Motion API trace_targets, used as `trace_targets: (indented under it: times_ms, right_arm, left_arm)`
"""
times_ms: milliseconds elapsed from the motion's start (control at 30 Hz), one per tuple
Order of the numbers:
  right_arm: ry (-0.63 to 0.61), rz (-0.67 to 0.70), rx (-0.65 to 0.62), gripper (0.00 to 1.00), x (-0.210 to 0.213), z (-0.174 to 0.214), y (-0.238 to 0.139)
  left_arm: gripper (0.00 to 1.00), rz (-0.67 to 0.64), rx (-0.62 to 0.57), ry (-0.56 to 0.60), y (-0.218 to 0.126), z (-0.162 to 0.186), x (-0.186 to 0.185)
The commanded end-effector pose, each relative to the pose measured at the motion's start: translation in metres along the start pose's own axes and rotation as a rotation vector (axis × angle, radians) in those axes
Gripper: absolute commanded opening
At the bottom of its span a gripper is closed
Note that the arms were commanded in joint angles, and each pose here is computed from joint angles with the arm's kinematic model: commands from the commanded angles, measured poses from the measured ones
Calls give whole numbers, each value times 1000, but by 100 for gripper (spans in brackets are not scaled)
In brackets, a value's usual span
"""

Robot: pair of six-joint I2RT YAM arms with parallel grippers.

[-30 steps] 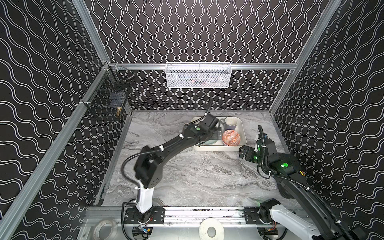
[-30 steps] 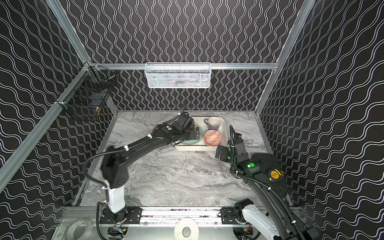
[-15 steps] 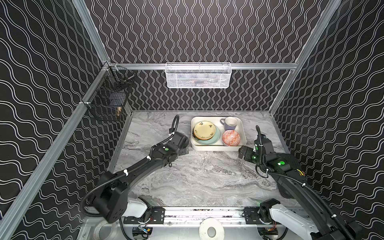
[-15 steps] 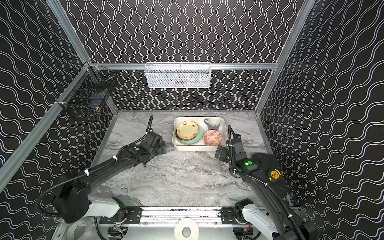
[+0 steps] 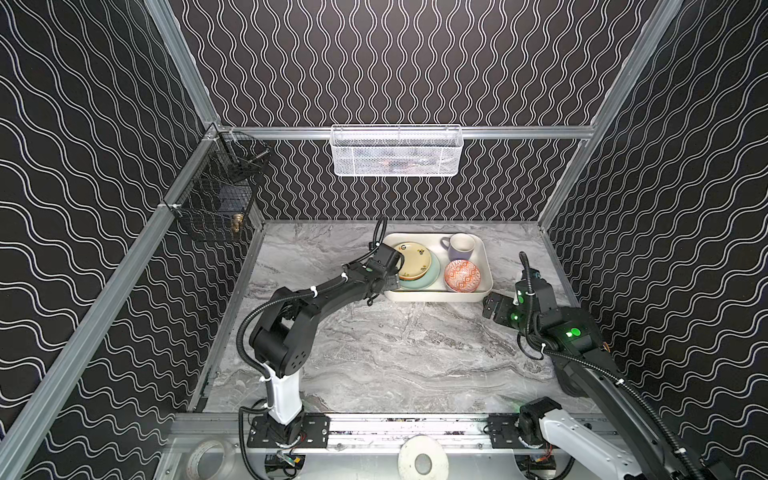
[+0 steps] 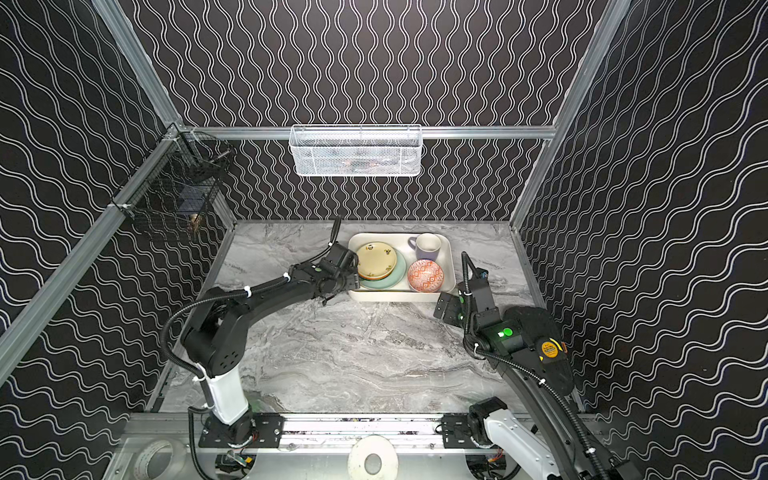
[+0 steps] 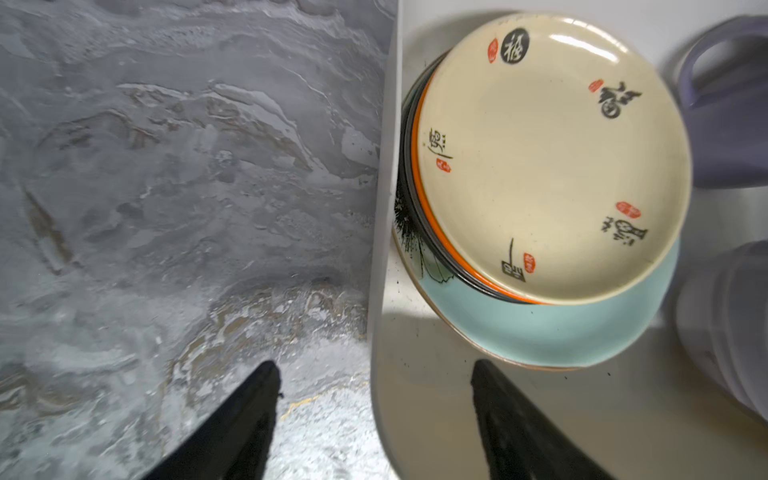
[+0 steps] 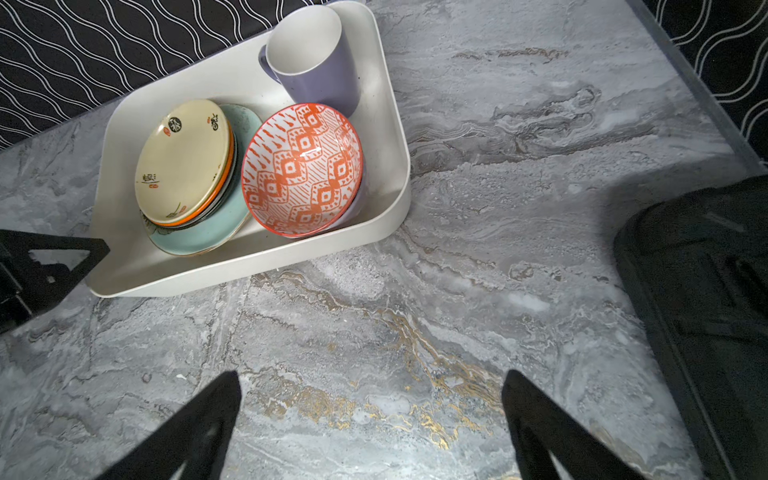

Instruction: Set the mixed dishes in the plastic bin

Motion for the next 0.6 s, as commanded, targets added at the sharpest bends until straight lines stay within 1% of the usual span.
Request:
trace_targets:
  times_ms: [0, 100, 200, 233, 300, 333, 567]
  right_arm:
    - [-8, 12, -5, 99, -1, -3, -2]
    - [-11, 1, 0, 99, 1, -3, 2]
    - [-14, -1, 10, 99, 2, -2, 5]
    - [-14, -3, 10, 99, 2, -2, 5]
    - [-14, -10, 11, 99, 3, -1, 6]
    - [-14, -11, 10, 99, 3, 0, 6]
    - [-12, -7, 14, 99, 2, 1, 8]
  left_arm:
    - [67, -27, 8, 7, 5, 0, 0]
    - [58, -53, 15, 17, 11, 3, 4]
    - [44, -79, 27, 19, 17, 4, 8]
    - [38, -84, 35, 19, 19, 5, 10]
    - [28, -93, 40, 11, 21, 5, 13]
    - [24, -98, 44, 9, 21, 5, 16]
    - [13, -128, 45, 12, 9, 6, 32]
Point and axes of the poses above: each gripper's point midway between its finger pads, its own y axis out along the fingers, its own x axis along the line the jaws close on, z = x × y, the point moved 7 cm from there along -y, back along the fingers, and after that the axes turned 12 degrees about -y, right-handed, at the moved point
